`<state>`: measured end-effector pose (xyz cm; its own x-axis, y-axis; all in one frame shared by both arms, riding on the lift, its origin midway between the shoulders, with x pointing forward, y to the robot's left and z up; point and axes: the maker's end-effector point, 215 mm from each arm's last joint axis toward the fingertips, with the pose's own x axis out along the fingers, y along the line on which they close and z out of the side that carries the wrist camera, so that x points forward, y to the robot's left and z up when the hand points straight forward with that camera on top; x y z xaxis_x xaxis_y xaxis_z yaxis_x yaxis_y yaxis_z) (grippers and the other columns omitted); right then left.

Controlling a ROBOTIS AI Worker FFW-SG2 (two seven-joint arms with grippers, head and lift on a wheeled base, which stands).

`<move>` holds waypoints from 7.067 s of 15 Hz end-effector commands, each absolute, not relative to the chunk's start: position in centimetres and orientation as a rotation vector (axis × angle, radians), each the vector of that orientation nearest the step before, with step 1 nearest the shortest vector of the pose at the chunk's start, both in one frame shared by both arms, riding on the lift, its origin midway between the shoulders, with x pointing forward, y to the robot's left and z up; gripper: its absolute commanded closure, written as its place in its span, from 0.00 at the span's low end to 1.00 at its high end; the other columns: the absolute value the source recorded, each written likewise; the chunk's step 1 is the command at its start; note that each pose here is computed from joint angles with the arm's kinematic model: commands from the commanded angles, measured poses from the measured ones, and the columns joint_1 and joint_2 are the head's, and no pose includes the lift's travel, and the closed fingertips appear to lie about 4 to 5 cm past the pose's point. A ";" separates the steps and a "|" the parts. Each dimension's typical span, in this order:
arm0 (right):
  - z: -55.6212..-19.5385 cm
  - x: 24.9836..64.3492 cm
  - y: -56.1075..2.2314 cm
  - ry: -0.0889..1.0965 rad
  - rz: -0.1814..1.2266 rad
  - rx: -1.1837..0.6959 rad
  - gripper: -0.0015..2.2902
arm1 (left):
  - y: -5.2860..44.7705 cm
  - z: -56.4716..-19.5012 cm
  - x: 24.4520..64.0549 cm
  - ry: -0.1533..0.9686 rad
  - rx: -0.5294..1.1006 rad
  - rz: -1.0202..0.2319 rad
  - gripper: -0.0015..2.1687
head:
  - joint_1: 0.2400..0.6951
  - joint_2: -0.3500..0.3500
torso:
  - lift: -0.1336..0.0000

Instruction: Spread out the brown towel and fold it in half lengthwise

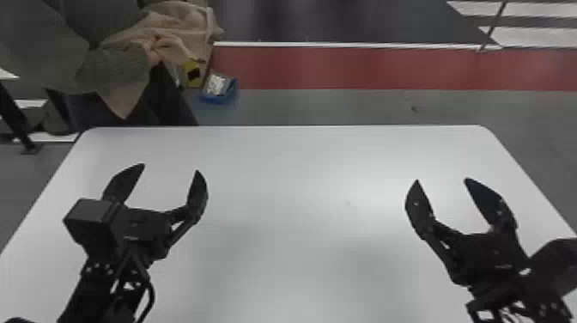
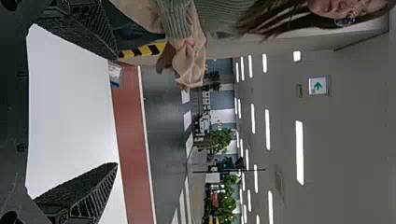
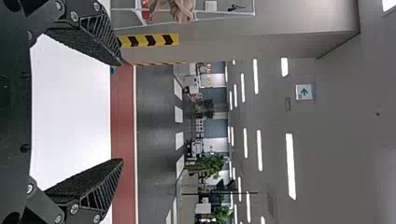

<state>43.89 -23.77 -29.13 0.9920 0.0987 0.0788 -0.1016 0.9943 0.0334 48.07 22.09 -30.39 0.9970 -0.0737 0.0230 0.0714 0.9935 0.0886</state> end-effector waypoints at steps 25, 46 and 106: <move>-29.4 43.8 -24.0 -0.071 0.099 0.031 0.08 | 21.5 -30.8 48.2 -0.019 0.087 -0.083 0.03 | 1.00 0.46 | 0.04; -41.4 33.2 -23.4 0.290 0.245 -0.027 0.14 | 21.3 -32.6 48.8 0.005 0.091 -0.086 0.03 | 1.00 0.47 | 0.04; -38.1 45.6 -1.9 0.313 0.563 0.046 0.08 | 22.0 -32.6 49.0 0.002 0.086 -0.081 0.03 | 1.00 0.73 | 0.04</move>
